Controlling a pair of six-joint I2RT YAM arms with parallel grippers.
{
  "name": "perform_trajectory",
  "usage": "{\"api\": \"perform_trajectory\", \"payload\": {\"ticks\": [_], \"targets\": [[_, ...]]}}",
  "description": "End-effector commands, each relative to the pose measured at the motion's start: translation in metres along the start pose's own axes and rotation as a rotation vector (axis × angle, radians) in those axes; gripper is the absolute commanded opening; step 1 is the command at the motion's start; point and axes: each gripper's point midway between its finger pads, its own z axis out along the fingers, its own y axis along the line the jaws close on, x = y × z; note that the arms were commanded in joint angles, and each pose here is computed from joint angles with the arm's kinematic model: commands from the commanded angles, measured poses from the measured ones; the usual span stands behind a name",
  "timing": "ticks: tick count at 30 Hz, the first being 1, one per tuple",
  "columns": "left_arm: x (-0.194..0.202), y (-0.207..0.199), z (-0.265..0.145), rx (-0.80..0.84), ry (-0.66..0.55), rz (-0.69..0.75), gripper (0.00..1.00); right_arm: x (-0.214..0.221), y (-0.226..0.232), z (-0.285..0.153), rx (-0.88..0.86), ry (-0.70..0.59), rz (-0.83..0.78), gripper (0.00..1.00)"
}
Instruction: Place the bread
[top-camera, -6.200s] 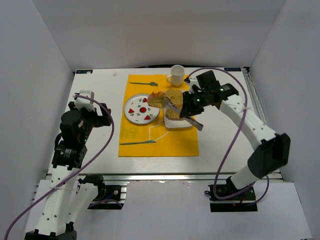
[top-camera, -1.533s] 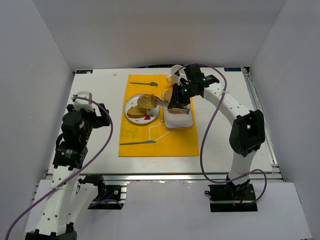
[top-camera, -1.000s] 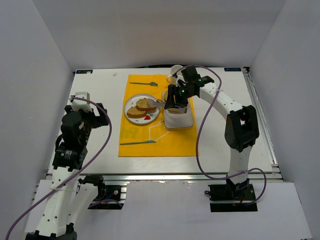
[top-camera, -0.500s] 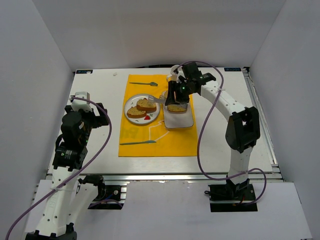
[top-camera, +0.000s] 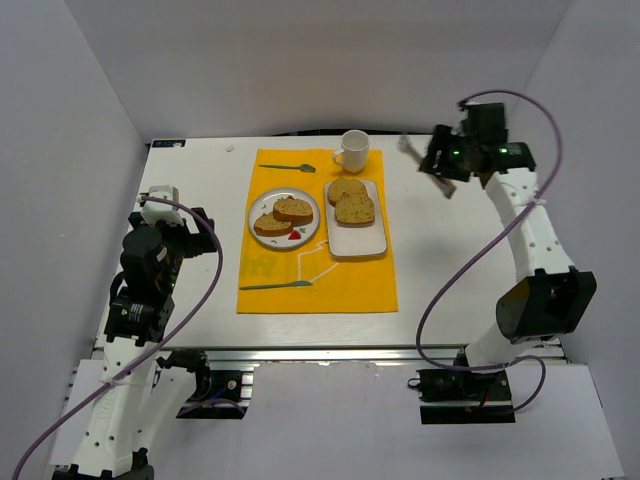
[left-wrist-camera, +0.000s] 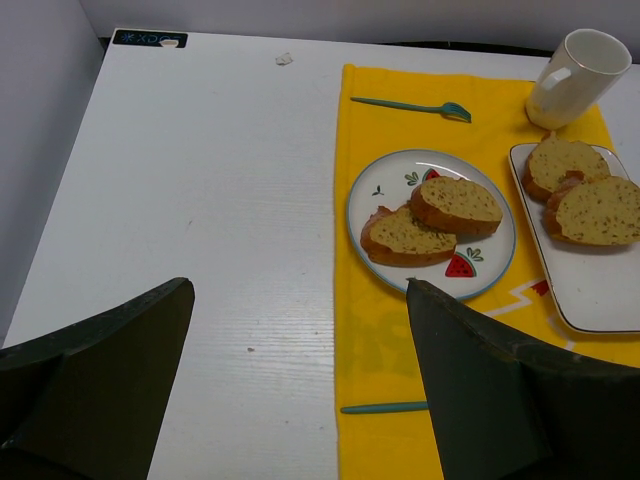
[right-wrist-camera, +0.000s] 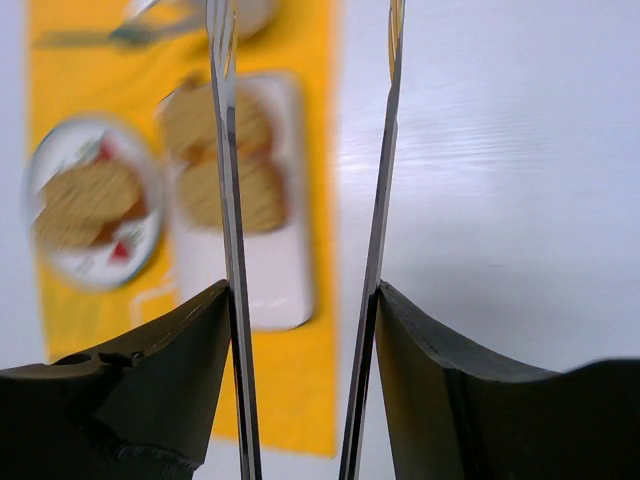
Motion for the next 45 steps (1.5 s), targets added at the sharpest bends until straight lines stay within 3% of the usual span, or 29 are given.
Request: {"api": "perform_trajectory", "payload": {"ticks": [1, 5, 11, 13, 19, 28, 36, 41, 45], "targets": [[0.003, -0.001, -0.001, 0.006, 0.002, -0.005, 0.98, -0.023, -0.091, 0.005, 0.236, -0.094, 0.029, 0.63], [0.005, 0.0, 0.001, -0.002, 0.011, -0.003, 0.98, -0.055, -0.137, 0.033, 0.346, -0.193, 0.015, 0.64], [0.006, 0.005, 0.004, -0.036, 0.045, 0.007, 0.98, -0.073, -0.185, 0.112, 0.419, -0.156, -0.012, 0.64], [0.005, 0.007, 0.006, -0.049, 0.052, 0.006, 0.98, -0.09, -0.203, 0.118, 0.437, -0.186, 0.017, 0.65], [0.003, 0.01, 0.014, -0.084, 0.068, -0.017, 0.98, -0.072, -0.239, 0.18, 0.477, -0.112, 0.047, 0.67], [0.001, 0.011, 0.017, -0.101, 0.064, -0.05, 0.98, -0.055, -0.257, 0.214, 0.464, -0.079, 0.061, 0.79], [-0.004, 0.011, 0.011, -0.1, 0.049, -0.059, 0.98, -0.059, -0.257, 0.202, 0.467, -0.08, 0.066, 0.89], [-0.01, 0.012, -0.001, -0.093, 0.02, -0.059, 0.98, -0.111, -0.227, 0.124, 0.481, -0.241, 0.067, 0.89], [-0.014, 0.012, -0.01, -0.082, -0.01, -0.068, 0.98, -0.121, -0.166, 0.056, 0.317, -0.323, 0.105, 0.89]]}}
